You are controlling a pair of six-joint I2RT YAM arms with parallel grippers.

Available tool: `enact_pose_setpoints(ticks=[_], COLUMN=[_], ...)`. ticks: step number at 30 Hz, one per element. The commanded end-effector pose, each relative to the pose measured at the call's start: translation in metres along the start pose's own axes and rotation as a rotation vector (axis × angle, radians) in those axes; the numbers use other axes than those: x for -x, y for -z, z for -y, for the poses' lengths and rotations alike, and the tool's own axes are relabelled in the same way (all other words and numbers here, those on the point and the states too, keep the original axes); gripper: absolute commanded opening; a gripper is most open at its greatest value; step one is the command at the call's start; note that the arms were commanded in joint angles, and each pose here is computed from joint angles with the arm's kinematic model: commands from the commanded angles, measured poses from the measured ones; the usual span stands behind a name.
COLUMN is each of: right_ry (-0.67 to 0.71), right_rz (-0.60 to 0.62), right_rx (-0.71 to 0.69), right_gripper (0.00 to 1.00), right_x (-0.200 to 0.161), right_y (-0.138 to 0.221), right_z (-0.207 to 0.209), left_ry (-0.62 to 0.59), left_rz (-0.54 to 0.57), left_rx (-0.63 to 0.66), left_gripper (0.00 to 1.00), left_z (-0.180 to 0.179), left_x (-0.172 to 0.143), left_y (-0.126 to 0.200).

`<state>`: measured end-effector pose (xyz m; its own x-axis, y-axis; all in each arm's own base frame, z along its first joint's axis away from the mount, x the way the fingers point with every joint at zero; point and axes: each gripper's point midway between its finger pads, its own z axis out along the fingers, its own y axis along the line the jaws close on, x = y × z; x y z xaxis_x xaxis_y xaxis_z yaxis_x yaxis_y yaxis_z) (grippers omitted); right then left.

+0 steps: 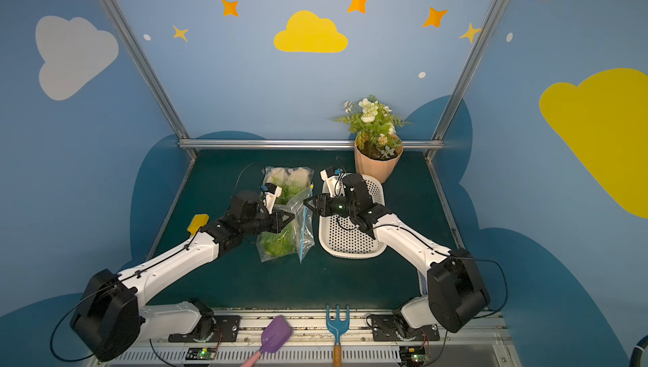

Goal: Open the zip-top bag and take out the chinese cabbages
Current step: Open the zipper of the food storage bag at the center of the board.

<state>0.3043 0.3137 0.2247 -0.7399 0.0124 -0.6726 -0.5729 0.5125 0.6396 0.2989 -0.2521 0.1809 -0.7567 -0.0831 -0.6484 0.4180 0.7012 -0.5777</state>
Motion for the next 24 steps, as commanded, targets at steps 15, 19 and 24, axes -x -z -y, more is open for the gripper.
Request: enact_pose_setpoints(ticks=[15, 19, 24], right_ry=[-0.026, -0.029, -0.032], right_rz=[0.067, 0.057, 0.048], right_rx=[0.016, 0.021, 0.023], right_gripper=[0.31, 0.3, 0.25], right_x=[0.009, 0.0084, 0.0073], right_y=[0.0082, 0.0058, 0.0039], right_z=[-0.0002, 0.0001, 0.0008], left_ry=[-0.016, -0.017, -0.017], left_rz=[0.003, 0.003, 0.007], left_rx=[-0.02, -0.027, -0.028], left_gripper=[0.05, 0.04, 0.05], left_z=[0.0028, 0.0043, 0.0046], left_x=[-0.0003, 0.0003, 0.0008], left_y=[-0.002, -0.0023, -0.0025])
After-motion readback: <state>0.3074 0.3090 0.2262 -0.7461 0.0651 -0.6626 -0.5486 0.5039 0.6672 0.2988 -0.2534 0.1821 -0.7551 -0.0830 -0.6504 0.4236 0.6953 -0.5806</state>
